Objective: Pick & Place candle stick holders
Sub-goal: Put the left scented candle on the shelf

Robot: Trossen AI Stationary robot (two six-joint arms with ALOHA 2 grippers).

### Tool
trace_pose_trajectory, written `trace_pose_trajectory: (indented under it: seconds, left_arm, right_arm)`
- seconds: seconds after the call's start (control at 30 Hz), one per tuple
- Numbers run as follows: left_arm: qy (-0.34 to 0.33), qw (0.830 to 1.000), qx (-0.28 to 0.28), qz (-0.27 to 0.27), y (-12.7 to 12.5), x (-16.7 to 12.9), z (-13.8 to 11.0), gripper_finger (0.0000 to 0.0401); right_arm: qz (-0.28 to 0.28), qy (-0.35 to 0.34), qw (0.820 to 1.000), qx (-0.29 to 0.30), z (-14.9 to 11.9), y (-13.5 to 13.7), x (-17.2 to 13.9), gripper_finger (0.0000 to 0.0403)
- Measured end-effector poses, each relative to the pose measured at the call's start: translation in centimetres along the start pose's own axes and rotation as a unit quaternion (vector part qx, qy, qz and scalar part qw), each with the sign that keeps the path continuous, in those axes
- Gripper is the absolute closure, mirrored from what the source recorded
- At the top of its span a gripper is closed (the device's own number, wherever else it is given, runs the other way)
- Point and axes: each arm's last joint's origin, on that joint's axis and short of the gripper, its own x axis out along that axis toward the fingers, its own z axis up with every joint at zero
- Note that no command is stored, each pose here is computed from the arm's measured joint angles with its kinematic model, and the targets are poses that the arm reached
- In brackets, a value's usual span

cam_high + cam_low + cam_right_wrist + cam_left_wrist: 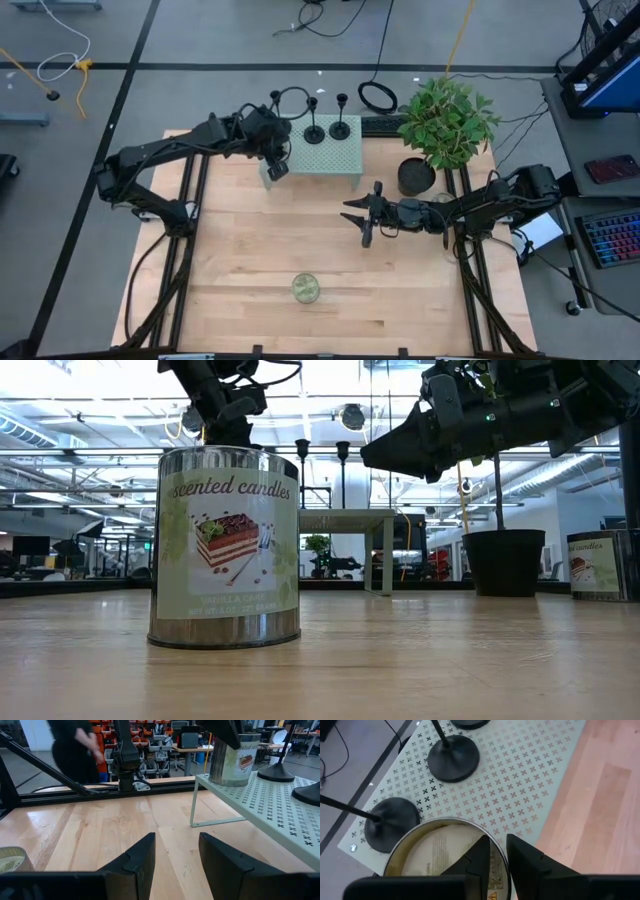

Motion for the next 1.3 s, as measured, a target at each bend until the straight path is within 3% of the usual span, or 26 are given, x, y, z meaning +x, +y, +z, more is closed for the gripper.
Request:
trace_pose_trajectory:
  seconds: [0.4, 0.77, 1.07, 1.3]
  left_arm:
    - [-0.001, 1.0, 0.024, -0.001, -0.3, -0.1, 0.0, 0.0329]
    - [-0.034, 0.998, 0.043, 0.018, -0.8, -2.0, 0.6, 0.0329]
    - [-0.047, 0.996, 0.071, -0.02, -1.7, -3.0, 0.5, 0.0323]
    - [-0.059, 0.988, 0.126, -0.064, -4.1, -3.4, 0.6, 0.0265]
  right_arm:
    - [0.001, 0.0, 1.0, 0.0, 0.0, 0.0, 0.0, 0.0259]
    - [0.001, 0.0, 1.0, -0.011, 0.0, 0.0, 0.0, 0.0257]
    - [0.013, 0.0, 0.999, -0.041, 0.0, 0.6, -0.2, 0.0207]
    - [0.013, 0.0, 0.999, -0.041, -0.1, 0.6, -0.2, 0.0171]
